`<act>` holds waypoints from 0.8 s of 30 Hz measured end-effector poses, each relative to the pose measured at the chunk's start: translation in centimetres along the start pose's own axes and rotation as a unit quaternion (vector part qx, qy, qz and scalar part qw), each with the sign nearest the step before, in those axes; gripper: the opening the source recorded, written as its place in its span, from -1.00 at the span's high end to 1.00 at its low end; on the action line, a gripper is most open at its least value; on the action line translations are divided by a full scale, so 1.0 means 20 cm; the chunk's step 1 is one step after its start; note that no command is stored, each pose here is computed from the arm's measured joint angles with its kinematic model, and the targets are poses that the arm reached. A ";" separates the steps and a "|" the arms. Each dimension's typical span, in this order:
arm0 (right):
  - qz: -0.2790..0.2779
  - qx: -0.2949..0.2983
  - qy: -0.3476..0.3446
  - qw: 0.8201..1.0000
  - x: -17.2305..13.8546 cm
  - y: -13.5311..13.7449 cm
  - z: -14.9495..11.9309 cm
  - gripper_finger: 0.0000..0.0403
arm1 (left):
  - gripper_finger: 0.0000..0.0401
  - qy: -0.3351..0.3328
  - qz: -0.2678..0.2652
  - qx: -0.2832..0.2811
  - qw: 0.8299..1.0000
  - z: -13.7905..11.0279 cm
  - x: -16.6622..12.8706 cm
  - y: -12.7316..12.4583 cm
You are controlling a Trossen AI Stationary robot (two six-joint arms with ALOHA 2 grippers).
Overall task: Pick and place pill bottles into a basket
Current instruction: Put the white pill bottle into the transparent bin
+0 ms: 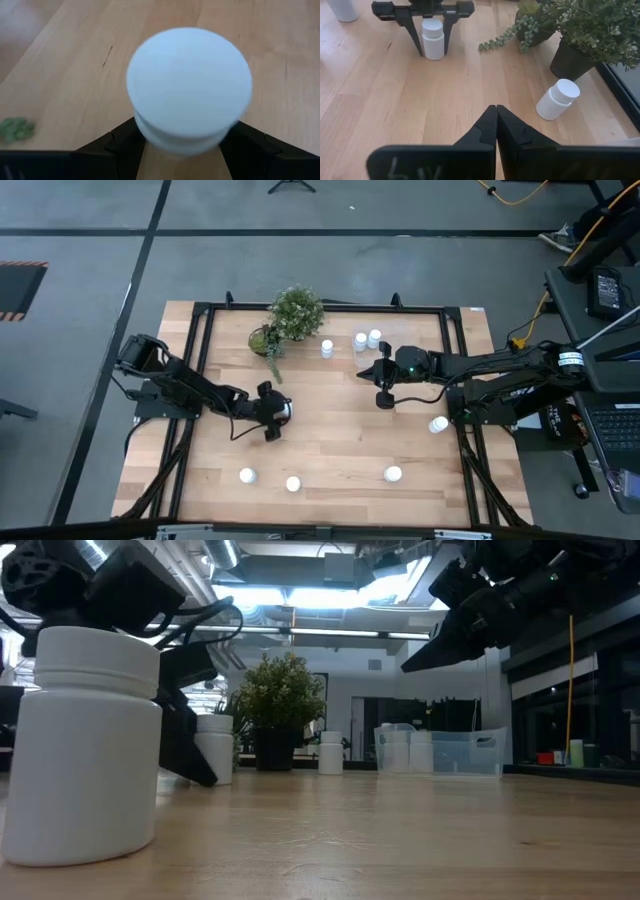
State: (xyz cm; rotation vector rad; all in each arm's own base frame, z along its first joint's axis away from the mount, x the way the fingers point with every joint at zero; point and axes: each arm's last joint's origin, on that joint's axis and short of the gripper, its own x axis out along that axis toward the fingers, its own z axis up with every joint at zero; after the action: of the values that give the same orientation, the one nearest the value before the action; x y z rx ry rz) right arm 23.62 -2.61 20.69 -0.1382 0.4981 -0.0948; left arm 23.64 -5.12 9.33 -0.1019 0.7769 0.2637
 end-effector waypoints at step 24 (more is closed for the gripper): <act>0.000 0.001 0.000 1.000 0.00 0.00 0.00 0.96 | -0.03 0.013 -0.008 -0.007 1.000 0.00 0.00 0.01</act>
State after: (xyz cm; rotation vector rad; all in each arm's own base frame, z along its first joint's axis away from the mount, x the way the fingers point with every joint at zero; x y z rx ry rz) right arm 23.62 -2.61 20.69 -0.1370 0.4984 -0.0951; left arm 23.55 -4.93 9.31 -0.1251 0.8003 0.2534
